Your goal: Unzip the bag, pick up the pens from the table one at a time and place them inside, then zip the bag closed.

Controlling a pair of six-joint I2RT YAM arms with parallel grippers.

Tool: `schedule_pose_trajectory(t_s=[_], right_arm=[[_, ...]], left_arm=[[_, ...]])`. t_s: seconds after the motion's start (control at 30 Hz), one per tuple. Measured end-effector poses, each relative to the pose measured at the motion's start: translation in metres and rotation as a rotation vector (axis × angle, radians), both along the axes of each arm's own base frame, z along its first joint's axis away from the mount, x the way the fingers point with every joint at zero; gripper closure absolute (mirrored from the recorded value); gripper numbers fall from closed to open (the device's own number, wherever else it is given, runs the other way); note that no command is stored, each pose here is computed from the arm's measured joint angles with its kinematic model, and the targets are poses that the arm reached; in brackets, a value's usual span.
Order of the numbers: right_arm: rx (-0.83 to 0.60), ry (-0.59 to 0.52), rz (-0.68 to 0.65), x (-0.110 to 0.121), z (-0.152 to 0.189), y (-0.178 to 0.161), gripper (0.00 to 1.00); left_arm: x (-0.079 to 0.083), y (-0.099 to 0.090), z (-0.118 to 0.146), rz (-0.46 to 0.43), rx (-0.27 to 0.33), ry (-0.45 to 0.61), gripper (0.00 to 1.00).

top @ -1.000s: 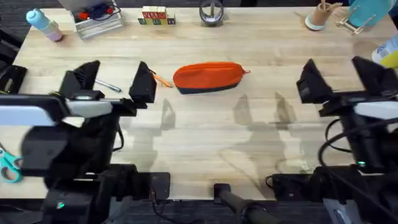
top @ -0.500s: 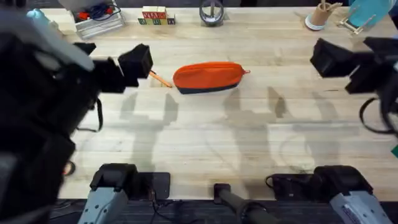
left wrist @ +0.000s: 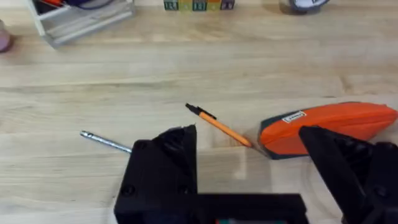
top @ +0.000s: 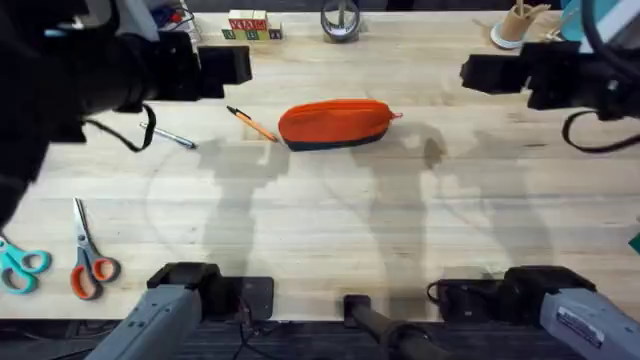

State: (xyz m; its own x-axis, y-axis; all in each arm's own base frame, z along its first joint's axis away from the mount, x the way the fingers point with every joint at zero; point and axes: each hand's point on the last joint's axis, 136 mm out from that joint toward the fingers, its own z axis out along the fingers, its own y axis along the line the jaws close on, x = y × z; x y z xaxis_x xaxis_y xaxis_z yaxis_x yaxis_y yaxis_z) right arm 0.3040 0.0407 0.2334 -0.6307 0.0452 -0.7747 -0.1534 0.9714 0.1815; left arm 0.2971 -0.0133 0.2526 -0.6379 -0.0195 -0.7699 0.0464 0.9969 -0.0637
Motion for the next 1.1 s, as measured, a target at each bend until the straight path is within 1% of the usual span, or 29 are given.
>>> schedule_pose_trajectory(t_s=[0.13,0.33,0.53,0.7,0.9,1.0,1.1], right_arm=[[0.012,0.066,0.015,0.009,-0.013,0.003,0.004],[0.025,0.126,0.029,0.014,-0.029,0.007,0.004],[0.028,0.130,0.031,0.014,-0.030,0.007,0.004],[0.028,0.132,0.031,0.013,-0.031,0.007,0.004],[0.028,0.132,0.032,0.014,-0.030,0.007,0.004],[0.029,0.132,0.033,0.013,-0.030,0.008,0.004],[0.030,0.132,0.034,0.013,-0.030,0.008,0.004]], left_arm=[[0.009,-0.003,-0.008,-0.015,-0.013,0.047,0.007],[0.015,-0.006,-0.023,-0.025,-0.027,0.100,0.007],[0.019,-0.006,-0.023,-0.026,-0.027,0.095,0.007],[0.013,-0.006,-0.029,-0.026,-0.028,0.129,0.007],[0.015,-0.006,-0.027,-0.027,-0.026,0.117,0.007],[0.015,-0.006,-0.027,-0.049,-0.002,0.114,0.007],[0.015,-0.009,-0.027,-0.111,0.039,0.107,0.006]])
